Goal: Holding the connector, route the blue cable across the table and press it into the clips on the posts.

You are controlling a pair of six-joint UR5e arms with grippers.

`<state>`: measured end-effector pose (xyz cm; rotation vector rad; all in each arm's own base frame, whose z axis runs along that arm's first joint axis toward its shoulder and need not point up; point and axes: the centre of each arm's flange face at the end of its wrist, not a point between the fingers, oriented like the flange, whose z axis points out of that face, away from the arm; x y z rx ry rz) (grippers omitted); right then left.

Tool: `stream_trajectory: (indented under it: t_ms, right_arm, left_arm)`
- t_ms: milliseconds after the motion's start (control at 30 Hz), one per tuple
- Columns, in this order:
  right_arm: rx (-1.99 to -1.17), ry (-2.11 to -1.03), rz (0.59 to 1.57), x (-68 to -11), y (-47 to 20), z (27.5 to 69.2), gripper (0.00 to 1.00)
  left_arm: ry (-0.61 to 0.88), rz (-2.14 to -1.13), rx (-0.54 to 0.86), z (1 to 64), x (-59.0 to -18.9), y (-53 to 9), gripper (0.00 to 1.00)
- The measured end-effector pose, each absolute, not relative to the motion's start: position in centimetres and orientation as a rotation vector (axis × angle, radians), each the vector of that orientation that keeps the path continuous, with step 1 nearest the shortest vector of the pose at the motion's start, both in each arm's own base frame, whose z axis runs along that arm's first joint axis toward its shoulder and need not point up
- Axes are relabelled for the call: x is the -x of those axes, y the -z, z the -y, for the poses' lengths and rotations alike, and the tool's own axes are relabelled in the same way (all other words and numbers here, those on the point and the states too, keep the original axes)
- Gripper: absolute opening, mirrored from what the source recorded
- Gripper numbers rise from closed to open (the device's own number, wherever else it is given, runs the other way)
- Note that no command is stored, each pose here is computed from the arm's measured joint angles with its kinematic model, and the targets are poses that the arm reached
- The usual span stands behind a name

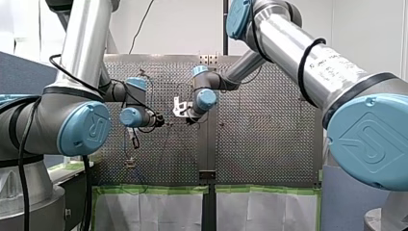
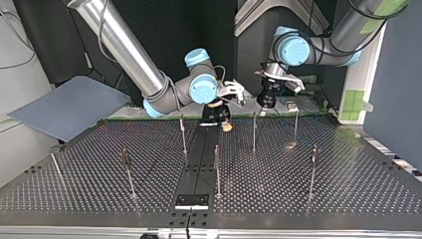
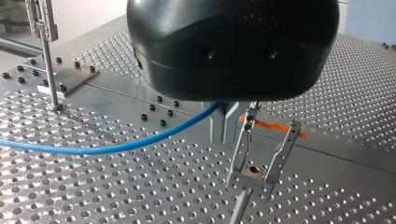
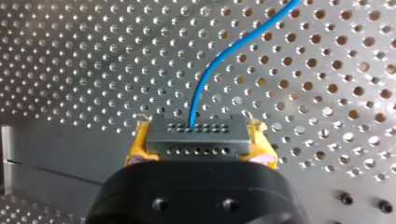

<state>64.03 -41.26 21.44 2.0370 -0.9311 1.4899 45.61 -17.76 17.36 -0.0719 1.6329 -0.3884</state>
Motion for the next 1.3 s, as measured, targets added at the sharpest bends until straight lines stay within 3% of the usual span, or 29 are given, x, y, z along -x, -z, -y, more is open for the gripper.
stream_trajectory:
  t_ms: [800,1300]
  right_arm:
    - [-2.058,-1.448,1.052,-61.7,-19.0,41.7,0.00]
    - [-2.036,-1.432,1.076,-60.3,-18.8,43.6,0.00]
  left_arm:
    - [0.354,-1.660,0.123,17.1,-43.3,-15.2,0.00]
    - [0.365,-1.633,0.137,16.7,-48.1,-14.4,0.00]
